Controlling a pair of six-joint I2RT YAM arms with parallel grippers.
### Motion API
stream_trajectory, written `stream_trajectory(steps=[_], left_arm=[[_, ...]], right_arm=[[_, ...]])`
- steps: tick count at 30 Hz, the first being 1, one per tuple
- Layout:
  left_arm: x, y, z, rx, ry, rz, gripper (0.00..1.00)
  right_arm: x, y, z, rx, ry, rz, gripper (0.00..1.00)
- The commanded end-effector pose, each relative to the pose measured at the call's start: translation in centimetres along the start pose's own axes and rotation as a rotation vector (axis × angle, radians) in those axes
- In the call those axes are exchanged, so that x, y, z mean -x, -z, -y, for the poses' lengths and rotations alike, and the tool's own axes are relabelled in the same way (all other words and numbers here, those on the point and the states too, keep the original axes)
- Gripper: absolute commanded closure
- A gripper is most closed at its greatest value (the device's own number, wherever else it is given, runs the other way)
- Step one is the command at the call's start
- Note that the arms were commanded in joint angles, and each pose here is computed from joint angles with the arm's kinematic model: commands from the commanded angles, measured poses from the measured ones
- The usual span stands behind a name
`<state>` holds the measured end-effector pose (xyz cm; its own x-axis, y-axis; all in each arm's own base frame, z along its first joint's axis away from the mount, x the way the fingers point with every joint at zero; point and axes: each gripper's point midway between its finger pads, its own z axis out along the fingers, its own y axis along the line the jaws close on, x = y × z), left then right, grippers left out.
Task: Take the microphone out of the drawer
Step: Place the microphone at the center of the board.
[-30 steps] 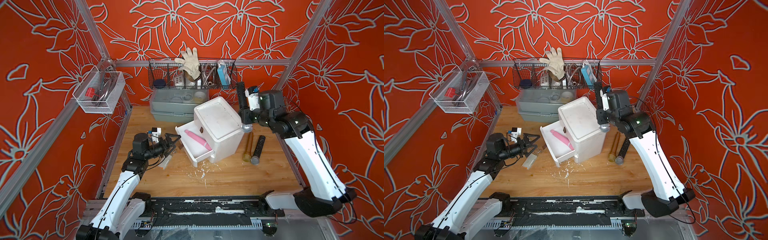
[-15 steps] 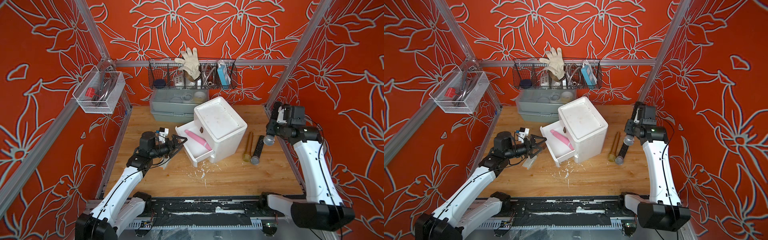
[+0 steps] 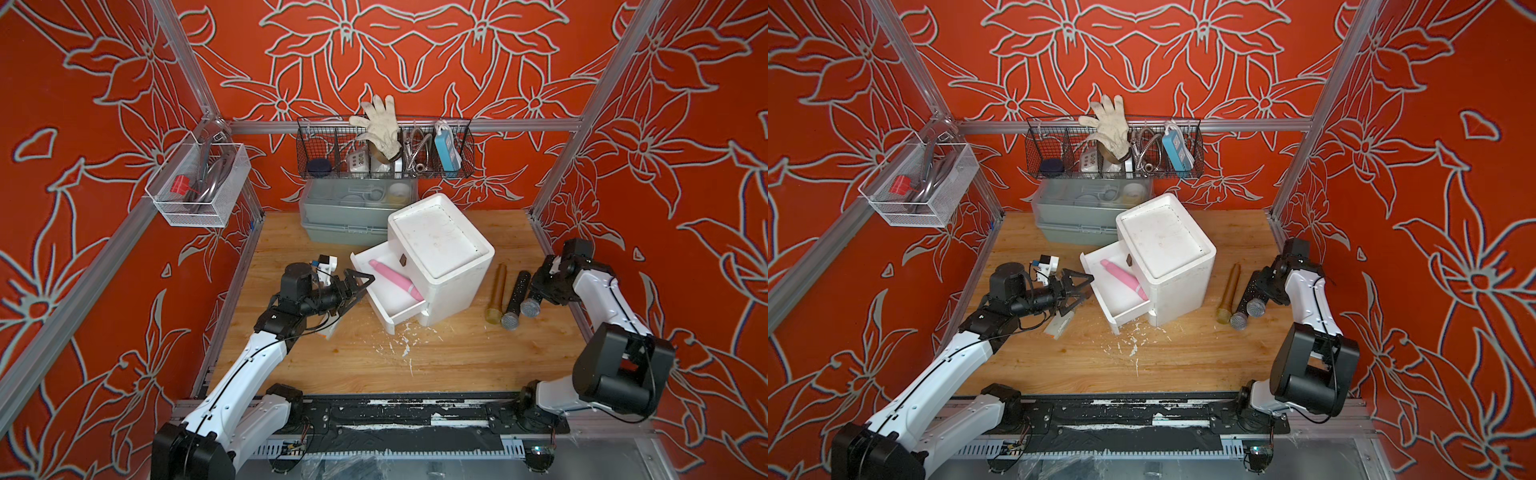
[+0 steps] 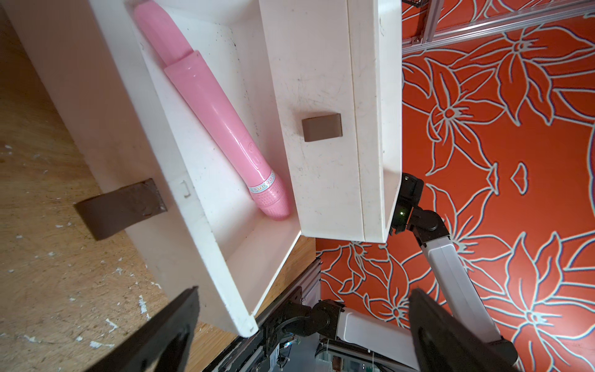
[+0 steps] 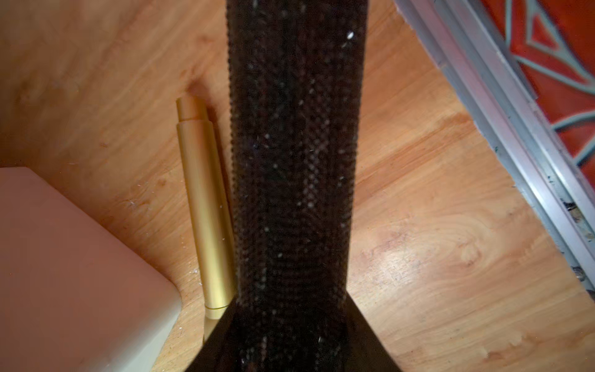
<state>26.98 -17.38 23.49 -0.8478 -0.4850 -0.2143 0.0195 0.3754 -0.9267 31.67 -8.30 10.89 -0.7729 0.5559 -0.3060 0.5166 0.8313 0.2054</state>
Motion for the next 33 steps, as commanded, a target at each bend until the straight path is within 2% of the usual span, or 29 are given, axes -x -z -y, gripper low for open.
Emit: stream_trajectory(steps=[1,7,19,24,33], left_arm=[[0.0,0.3,0.4,-0.010,-0.041,0.020,0.00],[0.1,0.3,0.2,-0.007,-0.035,0.021,0.00],[0.0,0.6,0.3,-0.004,-0.040,0.030,0.00],[-0.1,0.7,0.3,-0.001,-0.041,0.035,0.00],[-0.1,0.8,0.2,-0.001,-0.041,0.040,0.00]], right_arm=[[-0.5,-1.4,1.6,-0.046,-0.009,-0.023,1.00],[-2.3,-4.0,3.6,-0.082,-0.032,-0.101,1.00],[-4.1,-6.7,4.2,-0.090,-0.057,-0.196,1.00],[-4.2,-7.0,4.0,-0.077,-0.062,-0.206,0.81],[-4.1,-6.8,3.8,-0.069,-0.066,-0.204,0.61]])
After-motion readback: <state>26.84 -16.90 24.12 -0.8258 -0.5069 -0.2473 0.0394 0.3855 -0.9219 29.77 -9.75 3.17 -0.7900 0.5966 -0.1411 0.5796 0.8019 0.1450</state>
